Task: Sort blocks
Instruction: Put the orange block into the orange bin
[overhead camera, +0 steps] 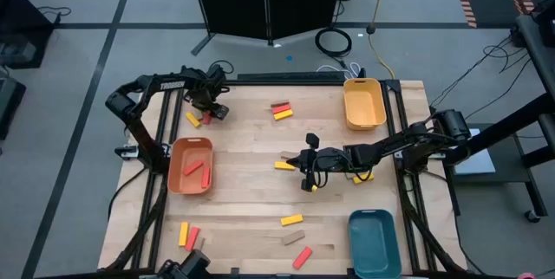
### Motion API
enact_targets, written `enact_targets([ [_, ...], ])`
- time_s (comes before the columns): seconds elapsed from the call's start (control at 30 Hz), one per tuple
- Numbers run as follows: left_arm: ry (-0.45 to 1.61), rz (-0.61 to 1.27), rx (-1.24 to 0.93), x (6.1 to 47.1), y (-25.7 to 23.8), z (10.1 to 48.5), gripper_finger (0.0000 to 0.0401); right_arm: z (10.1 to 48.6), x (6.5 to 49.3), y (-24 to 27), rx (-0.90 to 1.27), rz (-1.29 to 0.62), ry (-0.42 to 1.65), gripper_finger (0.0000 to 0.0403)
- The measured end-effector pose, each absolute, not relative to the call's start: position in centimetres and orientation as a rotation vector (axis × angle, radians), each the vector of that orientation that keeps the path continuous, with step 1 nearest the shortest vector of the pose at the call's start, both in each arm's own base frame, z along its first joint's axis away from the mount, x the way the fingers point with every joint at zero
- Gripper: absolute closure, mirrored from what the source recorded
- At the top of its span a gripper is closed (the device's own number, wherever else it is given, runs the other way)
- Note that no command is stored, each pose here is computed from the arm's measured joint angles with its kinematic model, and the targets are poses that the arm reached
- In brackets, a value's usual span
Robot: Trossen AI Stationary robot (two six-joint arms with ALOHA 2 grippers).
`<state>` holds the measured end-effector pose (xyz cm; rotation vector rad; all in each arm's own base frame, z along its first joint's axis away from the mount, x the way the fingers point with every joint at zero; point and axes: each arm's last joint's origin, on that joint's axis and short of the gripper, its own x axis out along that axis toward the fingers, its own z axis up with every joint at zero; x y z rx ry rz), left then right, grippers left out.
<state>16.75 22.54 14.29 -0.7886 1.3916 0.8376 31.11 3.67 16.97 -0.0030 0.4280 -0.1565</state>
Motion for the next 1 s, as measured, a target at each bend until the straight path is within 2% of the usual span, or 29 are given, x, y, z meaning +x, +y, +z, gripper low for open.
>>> enact_targets([
  [0.13,1.390,0.831,-0.786,16.8,22.6,14.3,0.0209,17.0,31.1,3.7,-0.003,-0.156,0.428,0.0403],
  [0.47,1.373,0.821,-0.755,16.9,22.8,14.3,0.0311,17.0,31.1,3.7,-0.004,-0.156,0.428,0.0403],
  [0.77,1.338,0.702,-0.732,18.3,21.6,15.0,0.0316,17.0,31.1,3.7,-0.003,-0.156,0.428,0.0403],
  [1.0,1.174,0.603,-0.635,19.6,18.7,19.6,0.0316,17.0,31.1,3.4,-0.002,-0.169,0.426,0.0403],
])
